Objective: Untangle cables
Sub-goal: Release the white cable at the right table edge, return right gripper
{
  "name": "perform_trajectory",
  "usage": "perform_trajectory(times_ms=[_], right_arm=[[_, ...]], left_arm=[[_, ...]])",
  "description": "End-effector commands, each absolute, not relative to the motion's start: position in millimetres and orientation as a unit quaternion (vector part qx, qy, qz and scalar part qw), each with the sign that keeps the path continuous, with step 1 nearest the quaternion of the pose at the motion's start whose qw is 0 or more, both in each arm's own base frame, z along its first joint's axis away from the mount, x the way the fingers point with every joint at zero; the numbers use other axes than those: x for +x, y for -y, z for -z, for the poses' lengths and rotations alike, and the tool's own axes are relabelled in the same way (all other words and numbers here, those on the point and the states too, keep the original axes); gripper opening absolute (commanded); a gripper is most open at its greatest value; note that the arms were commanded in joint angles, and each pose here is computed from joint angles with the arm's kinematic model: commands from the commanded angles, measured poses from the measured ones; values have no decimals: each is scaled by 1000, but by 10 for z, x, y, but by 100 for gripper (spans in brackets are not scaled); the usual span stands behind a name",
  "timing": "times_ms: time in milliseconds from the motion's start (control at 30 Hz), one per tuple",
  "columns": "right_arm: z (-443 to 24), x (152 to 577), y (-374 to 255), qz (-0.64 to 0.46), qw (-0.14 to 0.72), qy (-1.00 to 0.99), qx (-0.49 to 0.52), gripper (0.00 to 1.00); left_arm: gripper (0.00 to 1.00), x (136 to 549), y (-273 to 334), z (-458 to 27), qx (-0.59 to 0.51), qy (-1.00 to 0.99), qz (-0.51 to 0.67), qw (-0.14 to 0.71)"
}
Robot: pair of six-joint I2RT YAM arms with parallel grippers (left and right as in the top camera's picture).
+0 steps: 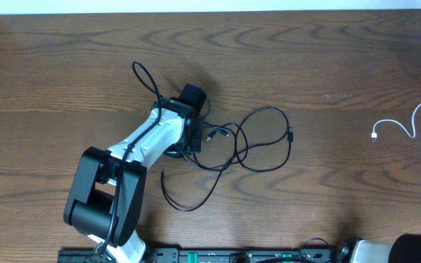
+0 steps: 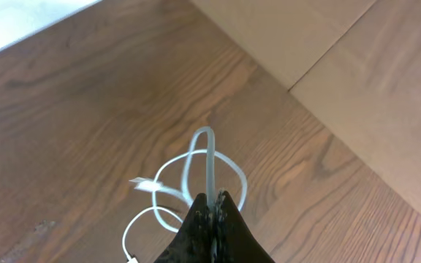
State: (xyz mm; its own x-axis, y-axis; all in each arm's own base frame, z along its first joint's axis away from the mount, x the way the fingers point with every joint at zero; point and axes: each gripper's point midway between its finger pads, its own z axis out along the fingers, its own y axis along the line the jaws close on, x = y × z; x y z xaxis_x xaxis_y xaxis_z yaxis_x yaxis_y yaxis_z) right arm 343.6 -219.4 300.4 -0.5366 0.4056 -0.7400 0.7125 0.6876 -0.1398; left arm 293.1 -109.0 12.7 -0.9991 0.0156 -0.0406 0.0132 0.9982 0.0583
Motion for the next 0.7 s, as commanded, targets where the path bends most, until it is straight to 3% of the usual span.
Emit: perform_trajectory(times_ms=[0,67,100,133,167,200,367,433,600,667], right_arm=[[-2880,3479,2302,221,334,-854,334,1],[-2846,3442,2385,224,327,-852,343,1],[-2847,3433,2396,224,327,-851,344,6],[-2836,3441,2381,218,327,-853,342,45],[-2803,3532,2267,183,333,-868,320,72],[-2768,3661,2078,131,343,-886,282,85],[-2723,3897,1329,-60,353,-912,199,92],[-2666,3856,909,-123,326,-927,139,99],[-2545,3752,287,-193,277,-939,71,99],[-2459,3711,88,-202,256,-944,51,98]], left_arm=[[8,2894,1039,-91,4,-999,-42,14],[8,2895,1039,-91,4,-999,-42,14],[7,2896,1040,-91,4,-999,-42,14],[8,2896,1040,-91,4,-999,-42,14],[8,2896,1050,-91,4,-999,-39,14],[8,2898,1092,-89,4,-1000,-28,13],[8,3106,1395,-415,23,-997,50,52],[7,3223,1607,-827,44,-988,112,96],[7,3181,1666,-2096,61,-944,192,262],[8,3102,1677,-2334,68,-931,214,289]])
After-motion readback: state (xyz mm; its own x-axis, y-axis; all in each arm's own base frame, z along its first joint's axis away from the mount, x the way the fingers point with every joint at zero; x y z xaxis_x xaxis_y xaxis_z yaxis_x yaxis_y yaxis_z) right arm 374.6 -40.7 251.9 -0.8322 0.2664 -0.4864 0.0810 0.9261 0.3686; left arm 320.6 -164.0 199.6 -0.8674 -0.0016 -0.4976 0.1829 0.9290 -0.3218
